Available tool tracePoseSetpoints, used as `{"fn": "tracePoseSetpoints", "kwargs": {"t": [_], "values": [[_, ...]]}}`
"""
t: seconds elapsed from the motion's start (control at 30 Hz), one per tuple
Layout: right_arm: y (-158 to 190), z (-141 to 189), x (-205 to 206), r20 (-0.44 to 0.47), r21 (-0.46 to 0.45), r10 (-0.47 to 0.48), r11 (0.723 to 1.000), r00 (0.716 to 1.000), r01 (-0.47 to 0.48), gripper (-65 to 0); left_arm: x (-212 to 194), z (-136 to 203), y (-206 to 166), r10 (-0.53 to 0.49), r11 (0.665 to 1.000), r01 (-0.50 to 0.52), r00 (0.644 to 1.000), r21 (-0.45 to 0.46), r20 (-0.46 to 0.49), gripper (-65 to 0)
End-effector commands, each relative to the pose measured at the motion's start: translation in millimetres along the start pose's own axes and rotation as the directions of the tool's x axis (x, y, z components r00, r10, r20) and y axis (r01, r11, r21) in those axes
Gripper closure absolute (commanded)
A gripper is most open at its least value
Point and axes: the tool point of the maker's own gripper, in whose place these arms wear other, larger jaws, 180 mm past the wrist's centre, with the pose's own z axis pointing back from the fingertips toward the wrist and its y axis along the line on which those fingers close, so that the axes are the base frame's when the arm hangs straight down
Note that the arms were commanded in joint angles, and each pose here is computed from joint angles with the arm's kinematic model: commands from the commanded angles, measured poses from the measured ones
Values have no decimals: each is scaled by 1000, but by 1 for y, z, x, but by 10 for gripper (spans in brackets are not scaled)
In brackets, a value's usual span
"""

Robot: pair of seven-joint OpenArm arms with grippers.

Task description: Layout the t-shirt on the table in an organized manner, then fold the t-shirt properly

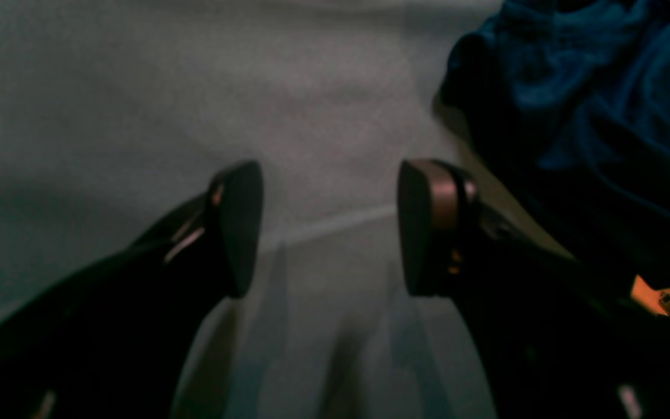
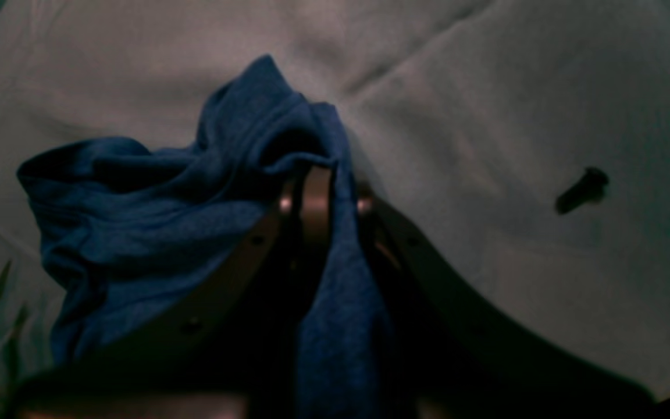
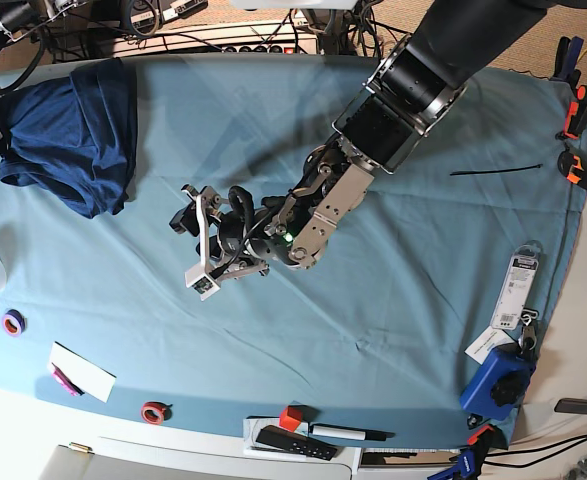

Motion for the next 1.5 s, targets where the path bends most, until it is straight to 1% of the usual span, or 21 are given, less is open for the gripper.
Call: {"fn": "tracePoseSetpoints", "kwargs": {"t": [0.0, 0.03, 0.07, 0.13, 0.17, 0.2, 0.33, 0.43, 0.5, 0.57, 0.67, 0.7, 0.77, 0.83, 0.9, 0.97, 1.07, 1.17, 1.27, 1.37, 1.47], "values": [[1, 7, 24, 60, 0, 30, 1000, 998, -30, 0, 32, 2, -11, -25, 999, 27, 997, -24, 76, -365], [0, 7, 24, 57, -3, 31, 1000, 998, -31, 0, 32, 2, -10, -26, 999, 27, 997, -23, 76, -365], [-1, 7, 23, 53, -9, 33, 999, 998, -33, -42, 32, 2, -11, -26, 999, 28, 997, -24, 76, -365], [-1, 8, 24, 56, -11, 34, 999, 998, -34, -218, 32, 2, -10, -30, 999, 31, 997, -20, 74, -365], [-1, 8, 25, 64, -12, 34, 999, 997, -34, -279, 31, 2, -9, -37, 999, 38, 997, -13, 70, -365], [-1, 8, 27, 74, -12, 36, 999, 997, -35, -304, 31, 1, -8, -43, 999, 44, 997, -8, 67, -365], [-3, 13, 42, 115, -22, 53, 998, 992, -51, -305, 28, 1, -2, -78, 997, 77, 996, 24, 49, -365], [-7, 22, 62, 138, -44, 92, 995, 986, -87, -305, 27, 1, -1, -89, 996, 87, 995, 34, 44, -365], [-9, 31, 82, 176, -63, 125, 991, 977, -115, -305, 27, 2, 3, -100, 994, 99, 994, 47, 41, -361], [-10, 42, 107, 244, -81, 152, 987, 958, -137, -304, 31, 6, 9, -103, 993, 99, 992, 60, 70, -313], [-9, 62, 140, 360, -89, 165, 986, 918, -143, -304, 44, 18, 23, -93, 993, 82, 986, 86, 140, -227], [-9, 70, 148, 405, -79, 152, 988, 901, -131, -303, 50, 23, 26, -96, 993, 83, 982, 86, 162, -179], [-7, 87, 164, 511, -37, 98, 995, 854, -91, -282, 61, 36, 30, -113, 992, 101, 972, 69, 205, -17], [-5, 105, 174, 587, 3, 57, 997, 807, -72, -269, 71, 52, 35, -129, 992, 121, 959, 48, 253, 0], [-5, 121, 181, 633, 0, 55, 997, 772, -71, -269, 79, 69, 41, -124, 992, 121, 945, 29, 303, 0], [-2, 135, 187, 655, -29, 90, 995, 751, -95, -269, 82, 87, 47, -132, 991, 132, 929, 24, 346, 0], [14, 151, 193, 656, -88, 189, 981, 731, -174, -267, 82, 116, 55, -155, 987, 154, 900, 35, 408, 0], [38, 164, 193, 646, -157, 304, 951, 700, -268, -220, 74, 146, 61, -149, 989, 135, 868, 64, 473, 0], [61, 172, 186, 630, -208, 394, 916, 669, -344, -218, 59, 174, 68, -147, 988, 97, 843, 124, 518, 0], [75, 173, 172, 609, -228, 438, 895, 661, -383, -218, 39, 200, 70, -148, 982, 61, 830, 176, 537, 0], [80, 169, 153, 586, -221, 445, 892, 678, -394, -218, 15, 228, 70, -138, 976, 18, 824, 218, 550, 0]]}}
